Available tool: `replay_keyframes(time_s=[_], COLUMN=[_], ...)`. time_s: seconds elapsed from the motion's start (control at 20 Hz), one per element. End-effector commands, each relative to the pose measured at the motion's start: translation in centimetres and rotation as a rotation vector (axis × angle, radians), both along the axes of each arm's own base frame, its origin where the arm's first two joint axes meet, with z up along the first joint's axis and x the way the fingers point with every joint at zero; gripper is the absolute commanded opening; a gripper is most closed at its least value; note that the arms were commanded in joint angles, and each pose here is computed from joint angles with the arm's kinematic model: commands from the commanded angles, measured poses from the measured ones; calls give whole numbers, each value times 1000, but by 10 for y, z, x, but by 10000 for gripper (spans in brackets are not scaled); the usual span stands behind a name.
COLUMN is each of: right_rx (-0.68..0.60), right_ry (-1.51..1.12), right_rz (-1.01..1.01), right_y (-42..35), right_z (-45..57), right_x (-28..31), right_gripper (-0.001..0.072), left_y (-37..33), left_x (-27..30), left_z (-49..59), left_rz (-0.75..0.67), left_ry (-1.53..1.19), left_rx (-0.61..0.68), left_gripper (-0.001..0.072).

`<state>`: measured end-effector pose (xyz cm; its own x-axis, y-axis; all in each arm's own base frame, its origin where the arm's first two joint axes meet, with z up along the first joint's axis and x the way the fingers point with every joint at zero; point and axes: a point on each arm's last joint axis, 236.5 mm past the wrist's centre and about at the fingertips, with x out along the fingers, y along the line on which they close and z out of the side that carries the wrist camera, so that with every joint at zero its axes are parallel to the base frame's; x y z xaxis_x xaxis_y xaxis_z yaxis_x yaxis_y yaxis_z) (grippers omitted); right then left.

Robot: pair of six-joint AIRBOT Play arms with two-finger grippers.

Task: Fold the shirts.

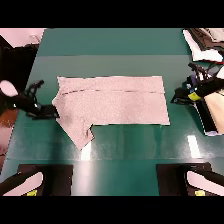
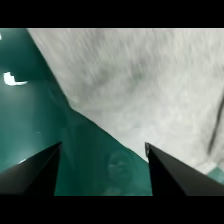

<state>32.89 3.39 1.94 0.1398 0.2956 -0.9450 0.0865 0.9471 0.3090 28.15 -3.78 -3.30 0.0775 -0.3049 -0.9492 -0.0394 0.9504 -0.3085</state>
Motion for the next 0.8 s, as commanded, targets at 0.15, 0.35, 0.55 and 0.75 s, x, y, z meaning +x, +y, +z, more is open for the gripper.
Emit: replay_keyframes(time_s=[0.15,0.35,0.55,0.75], right_rx=[-8,-9,-8,-7], right_ry=[-44,-52,-52,-41], right_rz=[-1,-1,-1,3], right_y=[2,2,2,3], right_z=[0,3,3,2], right_x=[-23,-23,-23,-26], right_gripper=[308,308,308,308], left_y=[-35,-33,-36,-37], left_x=[-44,-21,-12,-14], left_z=[-38,-39,-38,-46], left_rz=[149,232,264,267], left_ry=[50,-24,-44,-14], left_rx=[-149,-159,-183,-184], left_gripper=[613,612,611,611])
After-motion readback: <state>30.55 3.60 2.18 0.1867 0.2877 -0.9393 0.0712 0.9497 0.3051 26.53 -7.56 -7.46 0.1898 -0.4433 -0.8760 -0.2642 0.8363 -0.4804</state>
